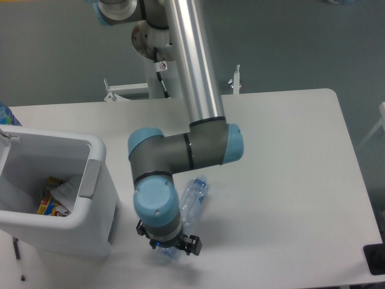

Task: Place the trash in the trash can
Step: 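Rotate the gripper to align with the bottle and close on it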

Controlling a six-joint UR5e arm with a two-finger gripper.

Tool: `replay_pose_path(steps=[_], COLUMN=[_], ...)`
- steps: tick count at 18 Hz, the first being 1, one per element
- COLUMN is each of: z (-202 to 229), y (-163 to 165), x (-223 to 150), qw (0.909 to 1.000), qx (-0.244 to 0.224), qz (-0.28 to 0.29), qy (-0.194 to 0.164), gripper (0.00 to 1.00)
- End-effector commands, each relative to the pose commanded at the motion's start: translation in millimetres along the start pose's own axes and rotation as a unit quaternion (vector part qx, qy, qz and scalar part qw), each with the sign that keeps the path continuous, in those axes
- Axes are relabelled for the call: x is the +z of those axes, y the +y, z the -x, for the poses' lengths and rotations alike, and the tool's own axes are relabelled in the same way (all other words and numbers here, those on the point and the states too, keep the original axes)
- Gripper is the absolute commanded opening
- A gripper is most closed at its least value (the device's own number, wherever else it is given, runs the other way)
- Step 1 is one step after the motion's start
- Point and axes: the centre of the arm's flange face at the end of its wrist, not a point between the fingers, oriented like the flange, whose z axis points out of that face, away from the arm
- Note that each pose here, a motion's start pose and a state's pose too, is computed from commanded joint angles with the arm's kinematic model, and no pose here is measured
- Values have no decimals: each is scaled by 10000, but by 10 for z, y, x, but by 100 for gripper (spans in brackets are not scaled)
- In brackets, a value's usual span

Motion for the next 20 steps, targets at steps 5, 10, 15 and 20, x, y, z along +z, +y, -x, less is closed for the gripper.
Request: replay_pose_path(steps=[5, 10, 15, 20], z=[-39, -75, -70, -58], y=[-19, -30, -29, -24], x=[134, 215, 189, 40], qw=[9998, 9990, 9990, 9992], qx=[42, 69, 57, 48], qz=[151, 346, 324, 227], qy=[-75, -271, -294, -337], gripper=[100, 73, 44, 36])
